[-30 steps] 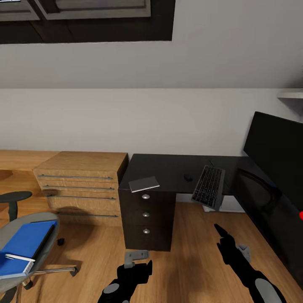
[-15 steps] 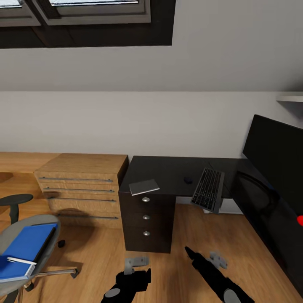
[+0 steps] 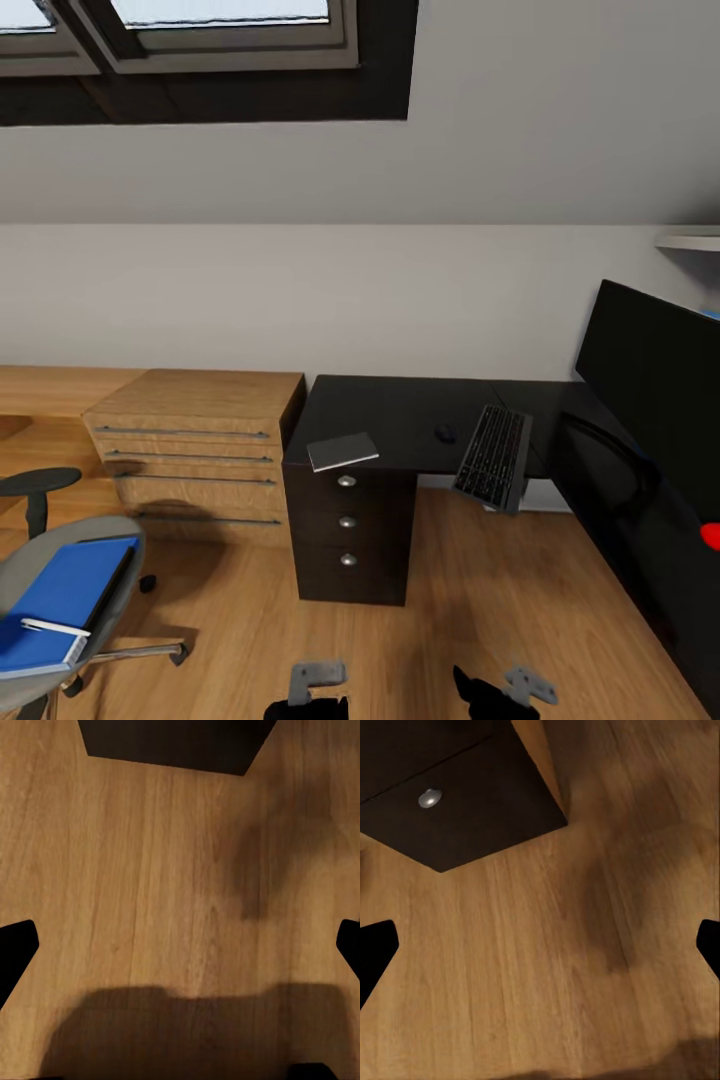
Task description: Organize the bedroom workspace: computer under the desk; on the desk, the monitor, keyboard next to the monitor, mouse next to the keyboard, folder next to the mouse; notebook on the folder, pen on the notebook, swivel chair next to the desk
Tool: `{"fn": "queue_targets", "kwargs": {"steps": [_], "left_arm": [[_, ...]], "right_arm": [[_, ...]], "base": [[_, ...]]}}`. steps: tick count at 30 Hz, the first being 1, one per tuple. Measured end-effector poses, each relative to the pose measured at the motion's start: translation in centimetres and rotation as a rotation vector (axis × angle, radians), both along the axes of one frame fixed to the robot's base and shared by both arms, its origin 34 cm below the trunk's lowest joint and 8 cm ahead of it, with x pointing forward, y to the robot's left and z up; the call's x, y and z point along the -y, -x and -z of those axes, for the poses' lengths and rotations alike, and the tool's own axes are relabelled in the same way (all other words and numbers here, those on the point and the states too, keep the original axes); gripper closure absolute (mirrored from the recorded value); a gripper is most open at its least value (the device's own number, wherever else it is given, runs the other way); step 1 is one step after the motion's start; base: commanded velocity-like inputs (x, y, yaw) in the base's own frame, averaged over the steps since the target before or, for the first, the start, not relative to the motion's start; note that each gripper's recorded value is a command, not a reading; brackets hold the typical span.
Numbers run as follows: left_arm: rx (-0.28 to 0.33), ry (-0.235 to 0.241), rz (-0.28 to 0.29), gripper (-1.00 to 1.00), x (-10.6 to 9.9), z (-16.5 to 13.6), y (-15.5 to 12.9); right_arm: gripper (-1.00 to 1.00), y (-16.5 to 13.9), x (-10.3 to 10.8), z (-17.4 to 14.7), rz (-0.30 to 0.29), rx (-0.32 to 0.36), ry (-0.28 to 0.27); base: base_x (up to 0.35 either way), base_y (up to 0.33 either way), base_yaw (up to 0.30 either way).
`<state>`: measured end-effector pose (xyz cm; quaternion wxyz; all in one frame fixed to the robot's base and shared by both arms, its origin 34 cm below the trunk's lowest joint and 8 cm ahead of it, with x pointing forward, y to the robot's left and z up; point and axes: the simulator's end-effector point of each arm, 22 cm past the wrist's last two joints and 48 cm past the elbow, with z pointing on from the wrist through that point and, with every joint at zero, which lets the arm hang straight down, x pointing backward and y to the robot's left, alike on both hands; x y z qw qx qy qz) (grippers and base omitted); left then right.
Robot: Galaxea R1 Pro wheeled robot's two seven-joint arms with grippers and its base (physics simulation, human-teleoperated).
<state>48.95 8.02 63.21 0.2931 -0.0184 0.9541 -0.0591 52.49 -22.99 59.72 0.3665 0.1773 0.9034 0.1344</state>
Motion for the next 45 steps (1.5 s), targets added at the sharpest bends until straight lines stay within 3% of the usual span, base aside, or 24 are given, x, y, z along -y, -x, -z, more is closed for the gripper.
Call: {"fn": "queue_targets", "kwargs": {"steps": [4, 8, 13, 14, 17, 21, 33, 40, 41, 45], "left_arm": [[-0.016, -0.033, -0.022, -1.00, -1.7, 2.1, 1.4], [-0.055, -0.076, -0.039, -1.00, -3.7, 4.8, 3.8], [-0.097, -0.113, -0.045, -1.00, -5.1, 6.9, 6.6], [-0.093, -0.120, -0.052, -1.00, -5.4, 7.3, 7.2], [-0.079, -0.126, -0.066, -1.00, -5.9, 7.2, 7.4], [-0.086, -0.147, -0.074, -1.00, -7.4, 7.7, 8.0], [-0.070, -0.163, -0.097, -1.00, -8.8, 8.3, 8.5], [-0.069, -0.164, -0.097, -1.00, -8.9, 8.3, 8.5], [-0.070, -0.164, -0.096, -1.00, -8.9, 8.3, 8.6], [-0.078, -0.169, -0.095, -1.00, -9.0, 8.6, 8.9]], "right_arm": [[-1.00, 0.1, 1.1, -0.3, 0.033, 0.042, 0.034], [-1.00, 0.6, 0.8, -0.4, 0.029, 0.045, 0.046], [-1.00, 1.5, -0.1, -0.3, -0.019, 0.028, 0.068], [-1.00, 2.0, -0.8, 0.0, -0.056, 0.022, 0.087], [-1.00, 2.4, -1.4, -0.2, -0.109, 0.032, 0.129], [-1.00, 2.4, -1.6, -0.5, -0.130, 0.057, 0.155], [-1.00, 3.1, -3.3, 0.0, -0.140, 0.056, 0.143], [-1.00, 2.8, -4.4, -0.6, -0.135, 0.114, 0.146], [-1.00, 3.5, -5.1, -0.4, -0.161, 0.153, 0.166], [-1.00, 3.7, -5.2, -0.4, -0.165, 0.164, 0.171]], "base": [[0.000, 0.000, 0.000], [0.000, 0.000, 0.000], [0.000, 0.000, 0.000], [0.000, 0.000, 0.000], [0.000, 0.000, 0.000], [0.000, 0.000, 0.000], [0.000, 0.000, 0.000], [0.087, 0.110, 0.109], [0.218, 0.114, 0.175], [0.189, 0.023, 0.034]]}}
